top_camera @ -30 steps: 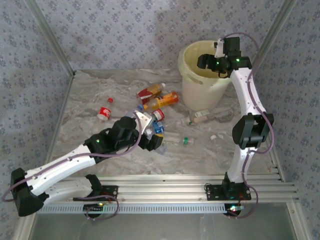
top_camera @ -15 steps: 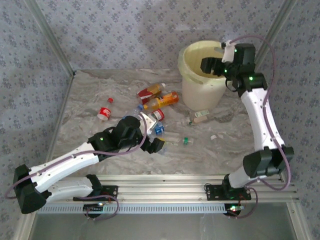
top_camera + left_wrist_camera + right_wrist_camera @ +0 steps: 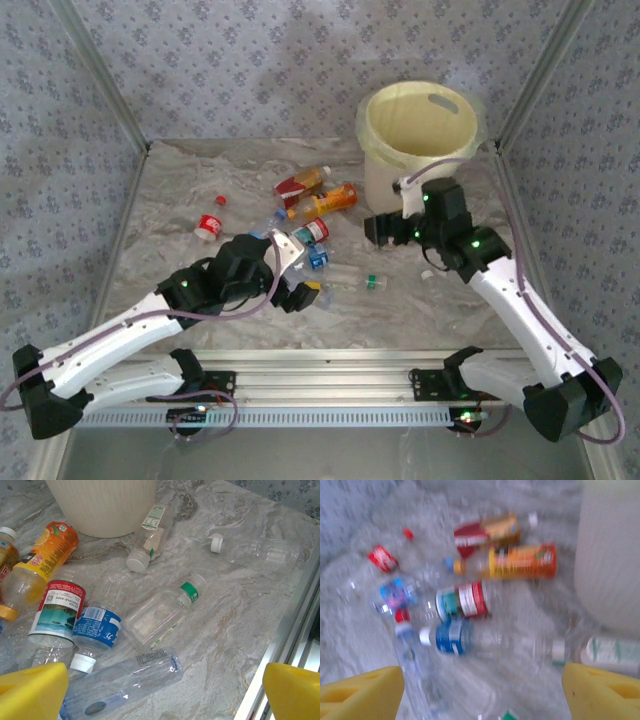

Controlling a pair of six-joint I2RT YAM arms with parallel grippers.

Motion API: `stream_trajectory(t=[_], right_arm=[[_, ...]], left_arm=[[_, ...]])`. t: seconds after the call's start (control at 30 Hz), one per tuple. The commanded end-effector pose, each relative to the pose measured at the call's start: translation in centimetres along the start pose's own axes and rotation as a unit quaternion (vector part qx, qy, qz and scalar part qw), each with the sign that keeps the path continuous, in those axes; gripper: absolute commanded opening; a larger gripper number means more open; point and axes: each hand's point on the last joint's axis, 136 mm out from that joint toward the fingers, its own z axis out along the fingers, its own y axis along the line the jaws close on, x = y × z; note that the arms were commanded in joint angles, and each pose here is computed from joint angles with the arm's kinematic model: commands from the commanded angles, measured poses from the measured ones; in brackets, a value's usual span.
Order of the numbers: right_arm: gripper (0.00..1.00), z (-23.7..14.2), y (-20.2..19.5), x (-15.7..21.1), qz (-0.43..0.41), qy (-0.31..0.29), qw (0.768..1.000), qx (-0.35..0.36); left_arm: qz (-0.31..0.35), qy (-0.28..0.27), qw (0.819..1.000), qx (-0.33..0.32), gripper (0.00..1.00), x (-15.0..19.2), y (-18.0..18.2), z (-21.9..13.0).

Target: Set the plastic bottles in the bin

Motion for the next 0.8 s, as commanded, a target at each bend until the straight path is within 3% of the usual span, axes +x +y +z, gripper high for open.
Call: stream_trajectory(t=[0.0,0.47,0.77], right_arm=[[0.86,1.9,-0.6,4.8,0.001,0.064,0.998,0.015],[0.96,8.7,0.4,11.5,-0.051,0.205,0.977,-0.03],[0.99,10.8,0.0,13.6,-0.054,0.248,0.967,-0.03]], left_arm=[[0.014,-0.005,1.0,0.001,1.0,0.0,0.0,-0.5],[0.015,-0.001,1.0,0.01,1.0,0.2,-0.2,-0.2],[0.016,0.001,1.0,0.009,1.0,0.4,-0.2,-0.1]])
